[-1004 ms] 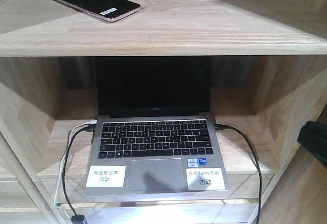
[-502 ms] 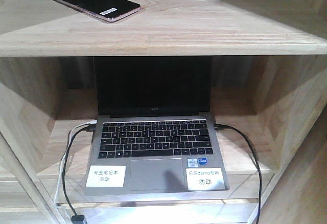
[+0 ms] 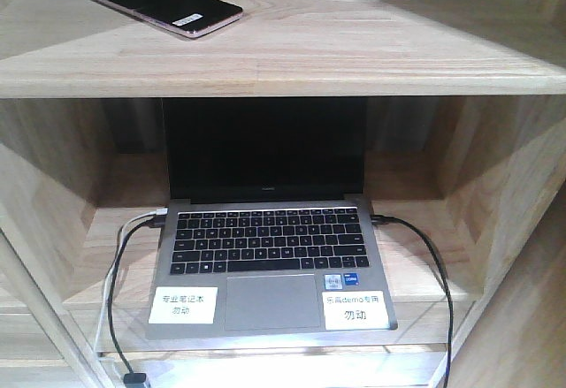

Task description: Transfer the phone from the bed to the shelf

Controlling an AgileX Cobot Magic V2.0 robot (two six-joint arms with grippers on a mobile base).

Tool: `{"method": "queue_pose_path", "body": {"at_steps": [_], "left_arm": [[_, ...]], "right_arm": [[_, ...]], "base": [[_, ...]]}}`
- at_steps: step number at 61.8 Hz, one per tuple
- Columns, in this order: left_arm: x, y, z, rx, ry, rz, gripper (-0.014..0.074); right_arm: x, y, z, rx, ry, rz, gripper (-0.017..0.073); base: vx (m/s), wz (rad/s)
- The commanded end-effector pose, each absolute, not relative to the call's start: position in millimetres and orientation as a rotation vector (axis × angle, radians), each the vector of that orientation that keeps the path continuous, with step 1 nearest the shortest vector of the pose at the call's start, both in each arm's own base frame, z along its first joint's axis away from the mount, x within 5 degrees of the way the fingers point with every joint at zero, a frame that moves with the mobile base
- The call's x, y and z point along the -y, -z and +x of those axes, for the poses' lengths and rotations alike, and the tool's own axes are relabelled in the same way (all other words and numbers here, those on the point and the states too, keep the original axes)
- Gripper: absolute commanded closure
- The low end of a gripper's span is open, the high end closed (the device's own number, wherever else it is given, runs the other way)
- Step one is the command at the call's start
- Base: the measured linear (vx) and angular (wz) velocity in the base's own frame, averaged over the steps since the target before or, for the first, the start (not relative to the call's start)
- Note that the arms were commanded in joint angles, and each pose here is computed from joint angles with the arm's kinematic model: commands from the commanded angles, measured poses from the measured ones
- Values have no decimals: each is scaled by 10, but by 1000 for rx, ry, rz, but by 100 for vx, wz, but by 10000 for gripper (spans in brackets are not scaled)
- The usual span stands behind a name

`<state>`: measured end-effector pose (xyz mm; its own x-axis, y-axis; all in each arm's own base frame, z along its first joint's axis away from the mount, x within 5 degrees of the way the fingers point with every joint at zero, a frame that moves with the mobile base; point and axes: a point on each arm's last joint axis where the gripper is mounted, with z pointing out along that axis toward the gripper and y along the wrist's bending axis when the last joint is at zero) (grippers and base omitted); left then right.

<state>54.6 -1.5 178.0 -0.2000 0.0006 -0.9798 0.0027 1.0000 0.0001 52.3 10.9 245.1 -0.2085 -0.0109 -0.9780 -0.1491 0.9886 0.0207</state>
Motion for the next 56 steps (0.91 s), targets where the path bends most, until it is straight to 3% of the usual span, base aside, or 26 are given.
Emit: {"method": "queue_pose_path", "body": {"at_steps": [1,30,56], "left_arm": [[8,-1840,554,-1696,6,-14,593],[8,-1840,554,-1696,6,-14,593],[8,-1840,554,-1696,6,-14,593]], "right_arm": [[-81,-2485,520,-1654,-91,-96,568],[-56,-1920,561,-1620,-63,-75,568],[-50,-1909,562,-1622,-30,-99,568]], "base": [[0,0],[0,0],[0,0]]}}
